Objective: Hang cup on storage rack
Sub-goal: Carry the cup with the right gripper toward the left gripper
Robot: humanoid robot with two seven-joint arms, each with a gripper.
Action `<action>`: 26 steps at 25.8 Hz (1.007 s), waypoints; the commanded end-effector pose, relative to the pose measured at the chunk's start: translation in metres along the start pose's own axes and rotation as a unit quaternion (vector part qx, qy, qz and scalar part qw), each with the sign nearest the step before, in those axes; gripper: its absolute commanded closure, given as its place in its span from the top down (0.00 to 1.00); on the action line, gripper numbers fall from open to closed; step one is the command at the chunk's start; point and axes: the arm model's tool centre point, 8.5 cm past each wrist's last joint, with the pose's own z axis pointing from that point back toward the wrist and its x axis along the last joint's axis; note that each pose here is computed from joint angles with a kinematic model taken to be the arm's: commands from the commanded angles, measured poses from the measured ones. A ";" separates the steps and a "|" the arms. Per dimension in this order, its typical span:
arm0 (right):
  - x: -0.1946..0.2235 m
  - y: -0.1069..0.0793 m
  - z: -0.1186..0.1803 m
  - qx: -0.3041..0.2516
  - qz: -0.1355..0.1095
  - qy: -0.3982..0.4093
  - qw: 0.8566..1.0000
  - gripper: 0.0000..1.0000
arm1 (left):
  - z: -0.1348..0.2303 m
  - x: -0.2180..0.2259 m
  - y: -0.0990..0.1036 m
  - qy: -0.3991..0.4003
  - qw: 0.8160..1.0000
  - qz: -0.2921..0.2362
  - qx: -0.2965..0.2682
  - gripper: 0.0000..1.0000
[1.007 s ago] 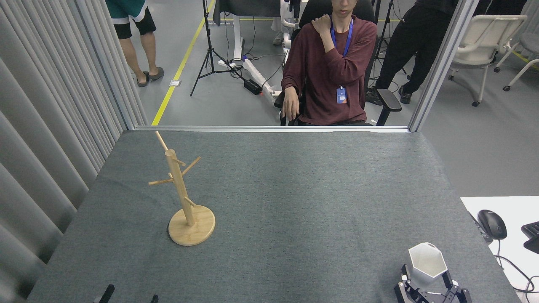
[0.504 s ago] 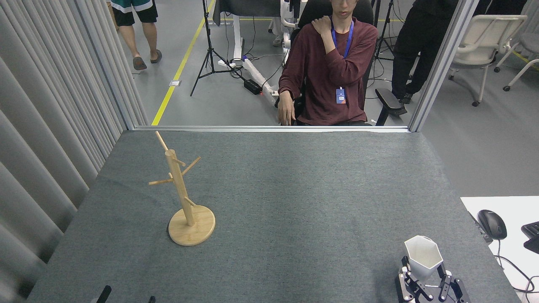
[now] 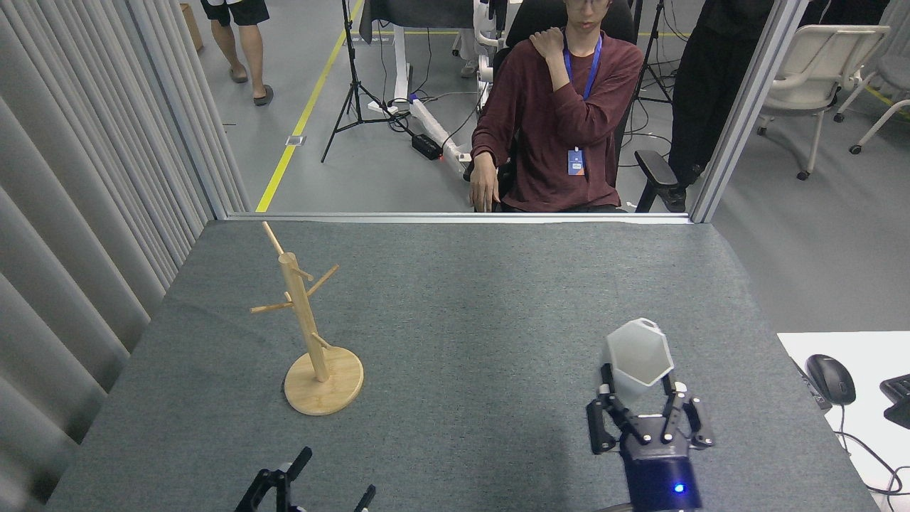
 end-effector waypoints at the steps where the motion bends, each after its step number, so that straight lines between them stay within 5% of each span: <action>1: 0.075 -0.018 0.006 -0.022 -0.017 -0.085 0.996 0.56 | -0.016 0.017 0.001 -0.024 1.000 0.000 -0.002 1.00; 15: 0.197 -0.021 0.046 -0.015 -0.017 -0.200 0.979 0.56 | -0.020 0.021 0.005 -0.037 0.999 0.001 0.000 1.00; 26: 0.216 -0.015 0.066 -0.009 -0.015 -0.231 0.973 0.57 | -0.040 0.022 0.021 -0.038 0.999 0.004 0.031 1.00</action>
